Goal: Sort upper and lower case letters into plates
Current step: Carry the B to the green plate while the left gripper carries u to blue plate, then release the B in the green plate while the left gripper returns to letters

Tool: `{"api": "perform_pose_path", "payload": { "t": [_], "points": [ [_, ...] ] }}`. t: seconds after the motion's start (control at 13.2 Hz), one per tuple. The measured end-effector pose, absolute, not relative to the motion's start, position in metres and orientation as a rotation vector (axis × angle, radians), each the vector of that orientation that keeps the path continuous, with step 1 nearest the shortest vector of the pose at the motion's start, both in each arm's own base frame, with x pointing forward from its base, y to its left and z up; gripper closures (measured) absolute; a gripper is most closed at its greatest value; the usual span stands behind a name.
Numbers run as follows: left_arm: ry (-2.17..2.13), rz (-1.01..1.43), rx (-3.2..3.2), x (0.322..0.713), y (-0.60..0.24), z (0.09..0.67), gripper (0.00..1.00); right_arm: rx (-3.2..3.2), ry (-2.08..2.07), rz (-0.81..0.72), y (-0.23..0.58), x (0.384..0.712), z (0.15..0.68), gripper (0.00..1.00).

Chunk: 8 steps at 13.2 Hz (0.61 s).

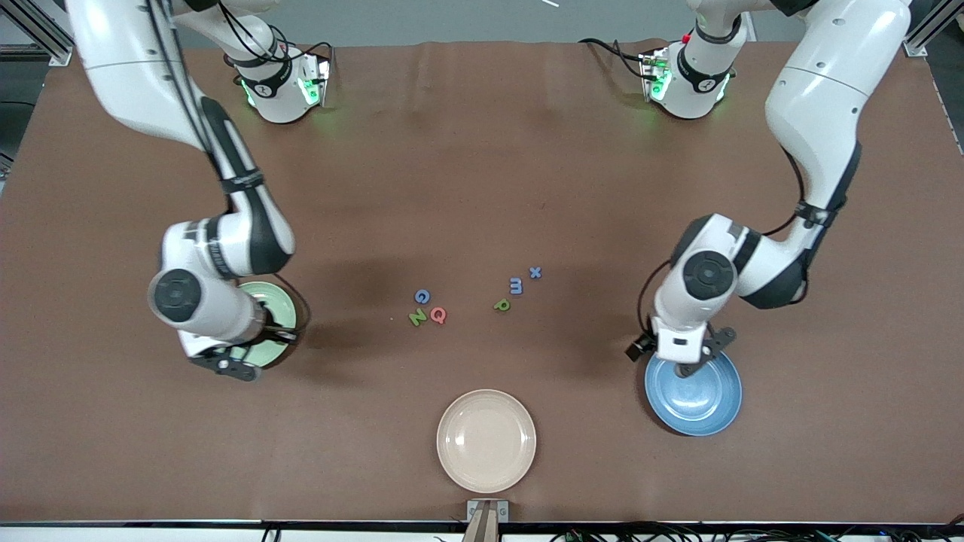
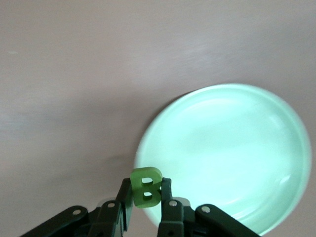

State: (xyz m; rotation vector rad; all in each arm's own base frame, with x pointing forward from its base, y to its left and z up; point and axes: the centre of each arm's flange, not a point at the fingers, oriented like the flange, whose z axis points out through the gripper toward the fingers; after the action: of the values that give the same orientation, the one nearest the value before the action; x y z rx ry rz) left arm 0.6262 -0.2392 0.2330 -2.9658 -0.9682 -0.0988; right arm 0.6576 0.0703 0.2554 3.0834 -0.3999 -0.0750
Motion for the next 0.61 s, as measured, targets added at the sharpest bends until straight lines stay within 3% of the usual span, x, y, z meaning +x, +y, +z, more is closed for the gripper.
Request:
{"api": "perform_pose_path", "payload": {
  "t": [0.3,0.38,0.61],
  "points": [
    [-0.781,-0.015,-3.074,0.566,-0.323,0.246,0.08,3.102,-0.337,-0.02,0.024,0.619,0.19,0.73],
    [-0.723,0.006,-3.095,0.55,-0.342,0.246,0.08,3.102,-0.334,-0.037,0.025,0.615,0.187,0.67],
    [-0.513,0.014,-3.113,0.504,-0.392,0.234,0.08,3.103,-0.324,-0.111,0.036,0.629,0.214,0.33]
  ]
}}
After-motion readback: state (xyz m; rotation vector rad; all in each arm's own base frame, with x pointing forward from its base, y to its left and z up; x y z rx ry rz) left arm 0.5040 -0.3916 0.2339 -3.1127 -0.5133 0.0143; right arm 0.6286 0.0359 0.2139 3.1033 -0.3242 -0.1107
